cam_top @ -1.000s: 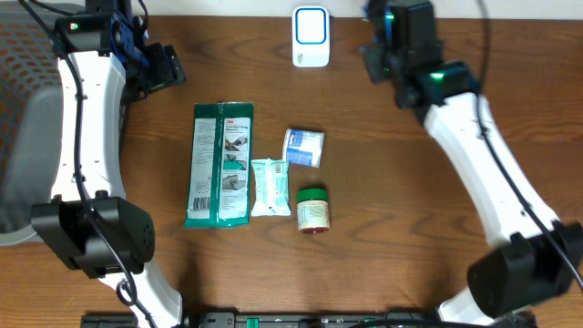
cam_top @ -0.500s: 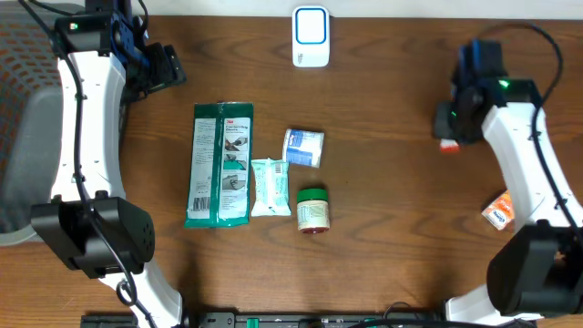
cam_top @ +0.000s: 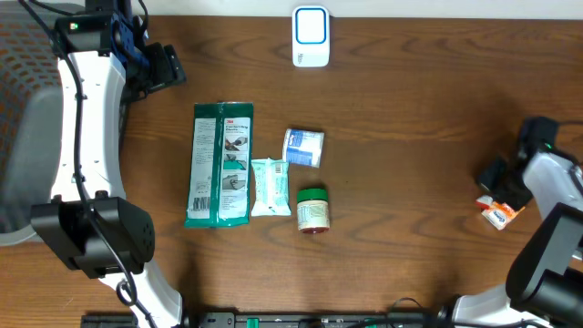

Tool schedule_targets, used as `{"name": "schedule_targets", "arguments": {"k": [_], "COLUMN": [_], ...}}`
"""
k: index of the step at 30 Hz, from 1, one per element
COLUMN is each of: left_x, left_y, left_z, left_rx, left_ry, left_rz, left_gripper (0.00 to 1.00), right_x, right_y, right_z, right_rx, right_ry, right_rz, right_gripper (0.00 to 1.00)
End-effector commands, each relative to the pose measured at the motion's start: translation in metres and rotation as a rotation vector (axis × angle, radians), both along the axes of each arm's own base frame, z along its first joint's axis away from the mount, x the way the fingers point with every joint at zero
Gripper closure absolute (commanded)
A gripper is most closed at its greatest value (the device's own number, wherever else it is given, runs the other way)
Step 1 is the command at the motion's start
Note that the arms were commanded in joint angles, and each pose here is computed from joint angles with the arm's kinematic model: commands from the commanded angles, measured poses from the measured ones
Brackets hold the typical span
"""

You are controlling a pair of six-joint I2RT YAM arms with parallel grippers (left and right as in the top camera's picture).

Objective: Scan the item barcode
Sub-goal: 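Carry the red stick away to the right side of the table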

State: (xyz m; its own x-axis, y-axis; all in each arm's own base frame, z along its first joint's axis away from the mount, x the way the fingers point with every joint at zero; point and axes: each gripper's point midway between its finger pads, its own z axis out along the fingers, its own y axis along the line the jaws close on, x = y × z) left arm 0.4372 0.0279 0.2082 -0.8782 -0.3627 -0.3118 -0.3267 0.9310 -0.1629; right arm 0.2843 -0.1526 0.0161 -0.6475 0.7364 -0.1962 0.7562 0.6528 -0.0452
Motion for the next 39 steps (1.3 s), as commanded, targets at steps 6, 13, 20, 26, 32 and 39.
{"name": "schedule_targets", "arguments": {"k": [6, 13, 20, 26, 32, 39], "left_x": [-0.006, -0.006, -0.006, -0.006, -0.006, -0.006], "left_y": [0.002, 0.002, 0.002, 0.002, 0.002, 0.002], "left_z": [0.011, 0.011, 0.011, 0.011, 0.011, 0.011], "left_rx": [0.002, 0.002, 0.002, 0.002, 0.002, 0.002], "left_ry": [-0.02, -0.02, -0.02, -0.02, -0.02, -0.02], "left_rz": [0.017, 0.017, 0.017, 0.017, 0.017, 0.017], "left_gripper": [0.15, 0.16, 0.15, 0.15, 0.16, 0.15], "right_x": [-0.011, -0.011, -0.011, -0.011, -0.017, -0.016], "right_y": [-0.029, -0.012, -0.001, -0.016, -0.024, -0.025], "right_z": [-0.004, 0.013, 0.052, 0.072, 0.058, 0.044], "right_rx": [-0.011, 0.083, 0.123, 0.016, -0.026, -0.032], "right_ry": [-0.04, -0.017, -0.059, -0.103, -0.068, -0.047], "right_rz": [-0.134, -0.05, -0.055, -0.066, -0.099, -0.023], "right_gripper": [0.39, 0.01, 0.01, 0.72, 0.99, 0.39]}}
